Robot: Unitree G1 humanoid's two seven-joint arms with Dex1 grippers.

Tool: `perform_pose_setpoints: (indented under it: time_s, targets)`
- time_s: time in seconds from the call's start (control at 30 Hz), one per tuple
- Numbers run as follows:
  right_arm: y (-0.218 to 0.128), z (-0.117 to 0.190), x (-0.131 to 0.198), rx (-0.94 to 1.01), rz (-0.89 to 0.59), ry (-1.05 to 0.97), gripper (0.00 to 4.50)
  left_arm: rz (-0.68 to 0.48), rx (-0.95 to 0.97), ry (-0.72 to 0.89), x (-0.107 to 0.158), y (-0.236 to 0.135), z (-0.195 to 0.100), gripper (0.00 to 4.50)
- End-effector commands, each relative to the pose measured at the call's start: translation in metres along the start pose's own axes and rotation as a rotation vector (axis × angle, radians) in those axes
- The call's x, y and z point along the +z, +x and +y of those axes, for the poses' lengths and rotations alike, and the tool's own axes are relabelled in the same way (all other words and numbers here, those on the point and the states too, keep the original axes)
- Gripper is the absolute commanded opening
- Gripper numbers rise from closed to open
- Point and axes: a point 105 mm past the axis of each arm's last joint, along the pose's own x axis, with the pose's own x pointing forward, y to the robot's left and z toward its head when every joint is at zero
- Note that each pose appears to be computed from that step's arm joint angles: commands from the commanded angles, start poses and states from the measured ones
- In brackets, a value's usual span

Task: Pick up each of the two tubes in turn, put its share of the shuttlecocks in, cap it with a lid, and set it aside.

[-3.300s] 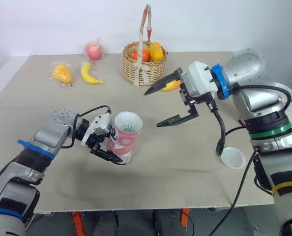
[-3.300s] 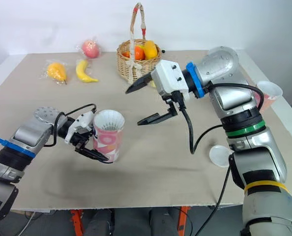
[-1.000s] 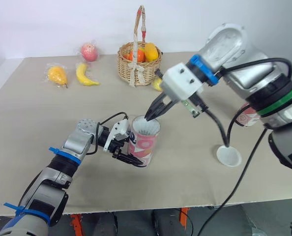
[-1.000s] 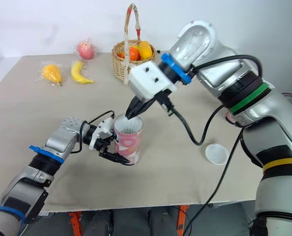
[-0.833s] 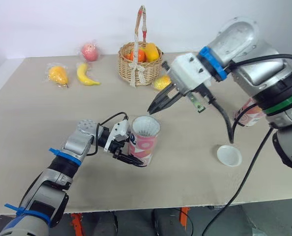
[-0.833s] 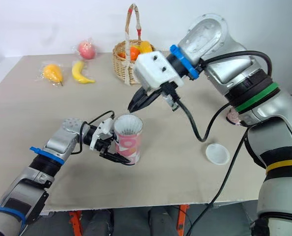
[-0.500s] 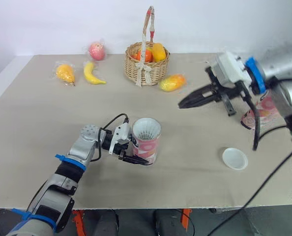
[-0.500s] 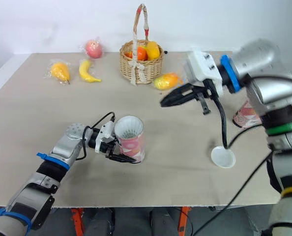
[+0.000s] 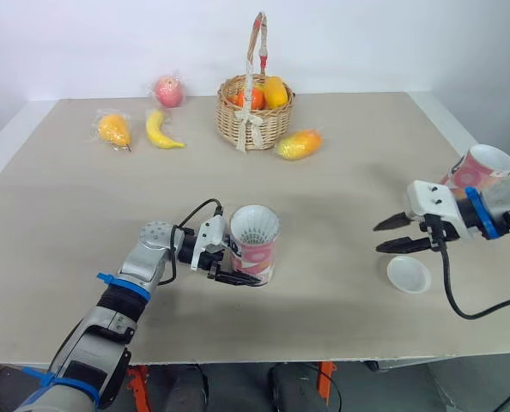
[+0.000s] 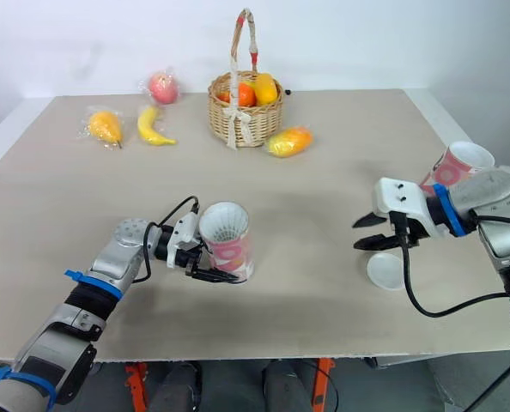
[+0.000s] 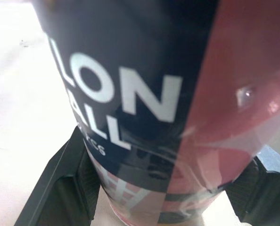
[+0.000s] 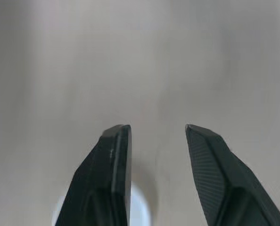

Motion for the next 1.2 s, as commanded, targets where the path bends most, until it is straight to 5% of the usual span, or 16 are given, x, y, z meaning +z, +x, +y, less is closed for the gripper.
perform_pose_setpoints:
  time_s: [0.03, 0.57, 0.77, 0.87, 1.07, 1.2]
  targets:
    - [-0.009, -0.004, -0.017, -0.018, 0.057, 0.019, 2.16, 0.041, -0.011, -0.063, -0.014, 0.000, -0.007, 3.07]
    - [0.000, 0.002, -0.053, 0.045, 0.130, 0.141, 2.16, 0.075, 0.009, -0.101, -0.018, -0.005, -0.008, 3.07]
    - [0.002, 0.005, -0.051, 0.087, 0.140, 0.126, 0.19, 0.068, 0.018, -0.100, -0.016, -0.006, -0.006, 3.07]
    - [0.000, 0.002, -0.048, 0.080, 0.148, 0.092, 0.03, 0.066, 0.028, -0.098, -0.015, -0.007, -0.005, 3.07]
    - [-0.003, -0.011, -0.005, 0.041, 0.016, -0.002, 0.03, 0.078, 0.043, -0.111, -0.016, -0.008, -0.001, 3.07]
    - [-0.012, -0.012, 0.072, 0.052, -0.216, -0.152, 0.03, 0.093, 0.042, -0.116, -0.019, -0.008, 0.000, 3.07]
